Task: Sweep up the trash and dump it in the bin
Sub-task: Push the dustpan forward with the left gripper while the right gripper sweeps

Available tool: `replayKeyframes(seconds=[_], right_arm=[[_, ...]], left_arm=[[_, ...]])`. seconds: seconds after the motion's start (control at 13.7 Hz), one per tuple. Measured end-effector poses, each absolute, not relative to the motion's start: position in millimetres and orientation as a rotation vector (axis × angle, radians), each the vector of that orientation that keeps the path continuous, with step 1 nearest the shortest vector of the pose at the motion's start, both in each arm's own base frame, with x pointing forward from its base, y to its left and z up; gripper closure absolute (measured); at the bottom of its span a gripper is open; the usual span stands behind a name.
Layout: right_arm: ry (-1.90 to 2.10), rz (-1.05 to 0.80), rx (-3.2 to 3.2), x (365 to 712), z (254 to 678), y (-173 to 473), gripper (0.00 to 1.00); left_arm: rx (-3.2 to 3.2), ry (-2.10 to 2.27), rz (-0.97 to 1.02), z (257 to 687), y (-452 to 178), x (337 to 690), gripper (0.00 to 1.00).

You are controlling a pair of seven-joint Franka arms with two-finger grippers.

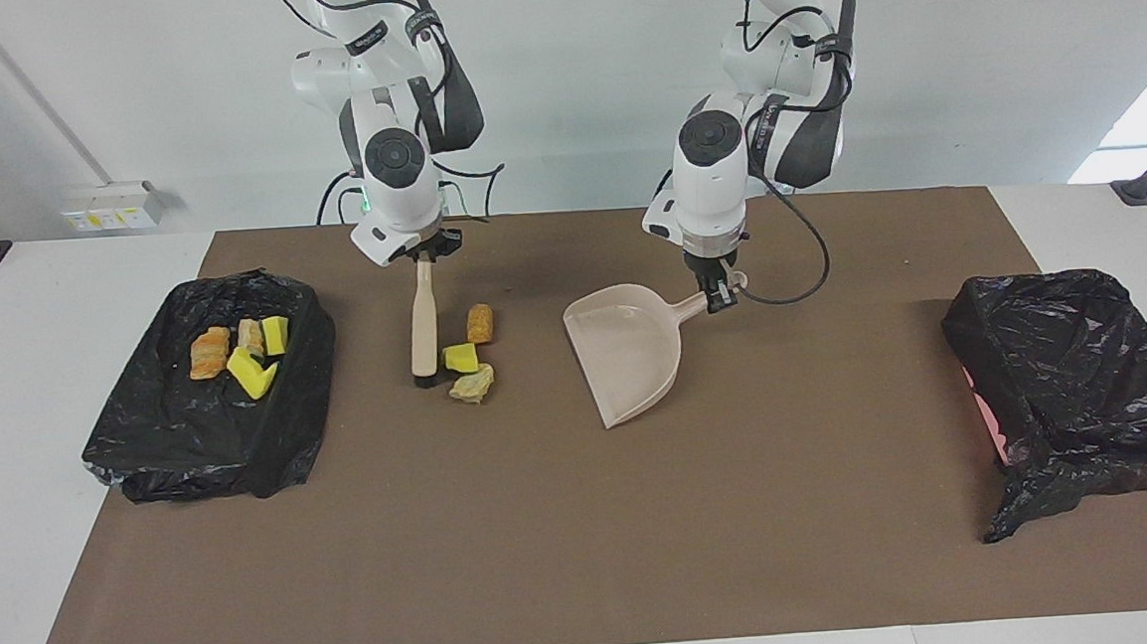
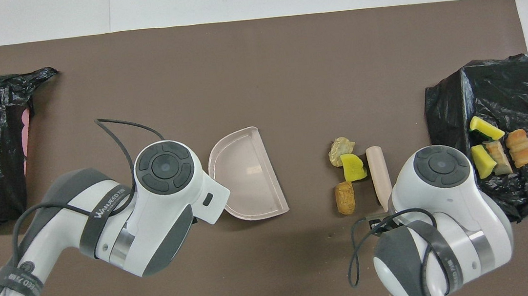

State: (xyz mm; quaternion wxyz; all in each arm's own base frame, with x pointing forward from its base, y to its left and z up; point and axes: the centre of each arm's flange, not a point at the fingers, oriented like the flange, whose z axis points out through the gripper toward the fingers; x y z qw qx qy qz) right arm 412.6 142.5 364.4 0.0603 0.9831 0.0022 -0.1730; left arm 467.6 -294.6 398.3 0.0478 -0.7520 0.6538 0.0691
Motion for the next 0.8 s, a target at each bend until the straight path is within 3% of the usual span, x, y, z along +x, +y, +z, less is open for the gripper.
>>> replayKeyframes(seconds=[0.37, 0.8], right_arm=[[0.109, -0.446, 3.013, 405.4, 356.5, 177.5, 0.74], [0.053, -0.446, 3.183, 391.7, 367.3, 278.1, 0.74]], left_arm=[[-2.294, 1.994, 0.111, 377.6, -310.7, 441.3, 0.69], [-2.263, 2.025, 0.026, 370.1, -318.1, 436.8, 0.69]])
